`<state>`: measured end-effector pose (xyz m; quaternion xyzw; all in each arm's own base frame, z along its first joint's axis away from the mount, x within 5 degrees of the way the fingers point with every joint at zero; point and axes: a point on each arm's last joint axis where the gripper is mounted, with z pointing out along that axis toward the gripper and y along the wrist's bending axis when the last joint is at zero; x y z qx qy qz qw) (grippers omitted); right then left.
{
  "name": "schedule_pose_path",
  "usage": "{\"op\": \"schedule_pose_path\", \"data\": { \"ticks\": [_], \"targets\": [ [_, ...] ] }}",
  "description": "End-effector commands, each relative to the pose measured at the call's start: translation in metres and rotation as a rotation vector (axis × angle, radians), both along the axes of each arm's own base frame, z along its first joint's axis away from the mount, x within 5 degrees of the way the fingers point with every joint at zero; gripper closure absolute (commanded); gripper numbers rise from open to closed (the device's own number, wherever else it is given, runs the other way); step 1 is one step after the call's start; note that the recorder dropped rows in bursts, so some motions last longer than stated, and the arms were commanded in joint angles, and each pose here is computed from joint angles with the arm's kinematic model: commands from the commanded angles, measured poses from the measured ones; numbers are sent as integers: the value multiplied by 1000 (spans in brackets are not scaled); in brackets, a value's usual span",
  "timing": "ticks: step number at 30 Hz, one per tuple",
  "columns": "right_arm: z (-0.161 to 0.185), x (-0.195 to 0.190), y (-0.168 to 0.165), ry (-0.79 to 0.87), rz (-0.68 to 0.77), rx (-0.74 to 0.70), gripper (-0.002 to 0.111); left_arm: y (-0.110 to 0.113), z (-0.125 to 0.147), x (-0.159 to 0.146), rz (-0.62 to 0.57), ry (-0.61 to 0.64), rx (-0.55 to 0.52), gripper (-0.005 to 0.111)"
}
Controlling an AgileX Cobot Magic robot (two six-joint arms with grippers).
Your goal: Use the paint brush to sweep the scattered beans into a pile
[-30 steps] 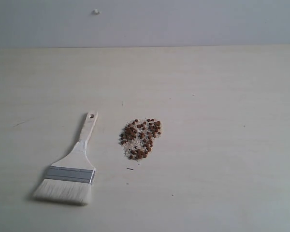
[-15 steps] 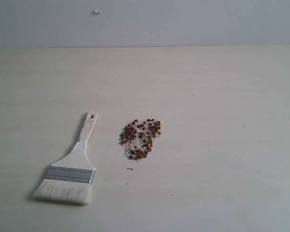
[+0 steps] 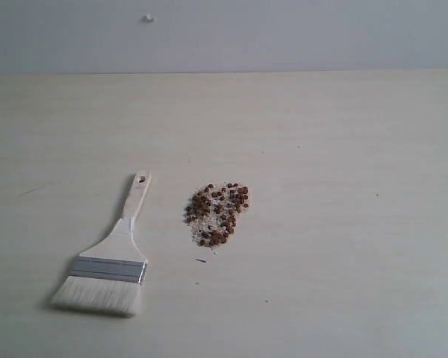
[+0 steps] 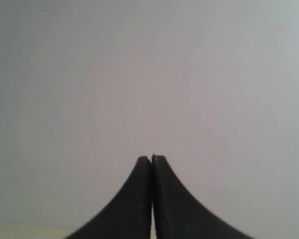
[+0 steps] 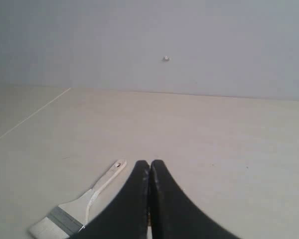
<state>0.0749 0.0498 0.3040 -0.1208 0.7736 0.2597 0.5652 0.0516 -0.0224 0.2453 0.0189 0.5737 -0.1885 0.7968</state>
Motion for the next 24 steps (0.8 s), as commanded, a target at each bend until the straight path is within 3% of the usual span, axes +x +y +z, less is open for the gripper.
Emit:
{"op": "schedule_pose_path", "data": {
  "ticks": [1,7,15,24],
  "targets": [
    [1,-1,0,-19,5,9,108,10,-8,4,148,-4,68,107],
    [1,-1,0,-19,5,9,108,19,-16,7,276,75,196,107],
    [1,-1,0,-19,5,9,108,21,-27,9,293,193,218,107],
    [1,-1,0,-19,5,9,108,21,-27,9,294,199,223,107]
  ]
}}
